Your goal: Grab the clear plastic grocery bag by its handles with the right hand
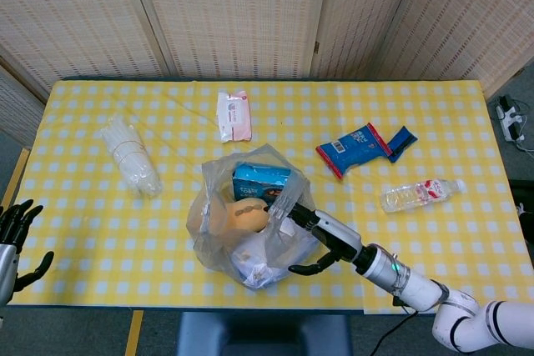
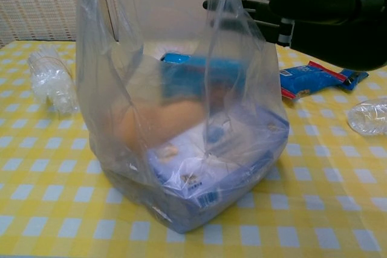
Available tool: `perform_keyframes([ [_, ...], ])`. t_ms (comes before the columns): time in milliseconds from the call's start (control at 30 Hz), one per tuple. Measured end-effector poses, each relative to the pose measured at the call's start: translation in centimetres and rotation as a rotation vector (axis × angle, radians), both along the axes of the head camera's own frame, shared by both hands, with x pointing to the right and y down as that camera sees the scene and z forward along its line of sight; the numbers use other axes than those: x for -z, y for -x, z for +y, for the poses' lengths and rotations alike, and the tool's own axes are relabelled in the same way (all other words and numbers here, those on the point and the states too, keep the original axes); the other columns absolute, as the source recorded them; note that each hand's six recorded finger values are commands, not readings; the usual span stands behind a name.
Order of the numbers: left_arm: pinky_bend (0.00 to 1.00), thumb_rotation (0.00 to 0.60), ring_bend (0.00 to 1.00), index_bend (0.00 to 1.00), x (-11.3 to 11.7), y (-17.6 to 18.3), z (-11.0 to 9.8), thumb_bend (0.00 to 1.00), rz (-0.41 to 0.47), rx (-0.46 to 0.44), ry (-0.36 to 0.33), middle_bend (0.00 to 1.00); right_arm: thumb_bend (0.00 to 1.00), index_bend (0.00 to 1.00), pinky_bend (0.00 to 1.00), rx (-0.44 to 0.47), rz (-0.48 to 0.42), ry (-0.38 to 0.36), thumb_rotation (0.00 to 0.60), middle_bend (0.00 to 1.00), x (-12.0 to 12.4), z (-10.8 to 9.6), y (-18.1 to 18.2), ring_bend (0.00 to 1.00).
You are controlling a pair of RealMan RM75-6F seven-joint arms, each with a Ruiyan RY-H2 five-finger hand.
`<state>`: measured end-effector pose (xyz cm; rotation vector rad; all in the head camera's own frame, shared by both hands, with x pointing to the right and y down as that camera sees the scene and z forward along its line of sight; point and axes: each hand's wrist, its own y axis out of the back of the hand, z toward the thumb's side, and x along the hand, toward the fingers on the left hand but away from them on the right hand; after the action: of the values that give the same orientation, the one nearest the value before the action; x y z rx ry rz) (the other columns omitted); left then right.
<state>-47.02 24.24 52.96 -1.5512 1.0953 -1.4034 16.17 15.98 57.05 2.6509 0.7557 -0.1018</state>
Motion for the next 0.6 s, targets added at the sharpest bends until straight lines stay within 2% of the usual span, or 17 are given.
perform_keyframes([
  [433, 0.07, 0.600, 0.11, 0.15, 0.1, 0.1, 0.0, 0.36, 0.007, 0.005, -0.001, 0.12, 0.27, 0.00, 0.00, 0.024, -0.008, 0.015, 0.600, 0.01, -1.2, -0.4, 2.0, 0.08],
  [600, 0.07, 0.600, 0.11, 0.11, 0.2, 0.1, -0.1, 0.36, 0.014, 0.011, -0.007, 0.12, 0.26, 0.00, 0.00, 0.044, 0.009, 0.030, 0.600, 0.01, -1.7, -0.5, 2.8, 0.08],
])
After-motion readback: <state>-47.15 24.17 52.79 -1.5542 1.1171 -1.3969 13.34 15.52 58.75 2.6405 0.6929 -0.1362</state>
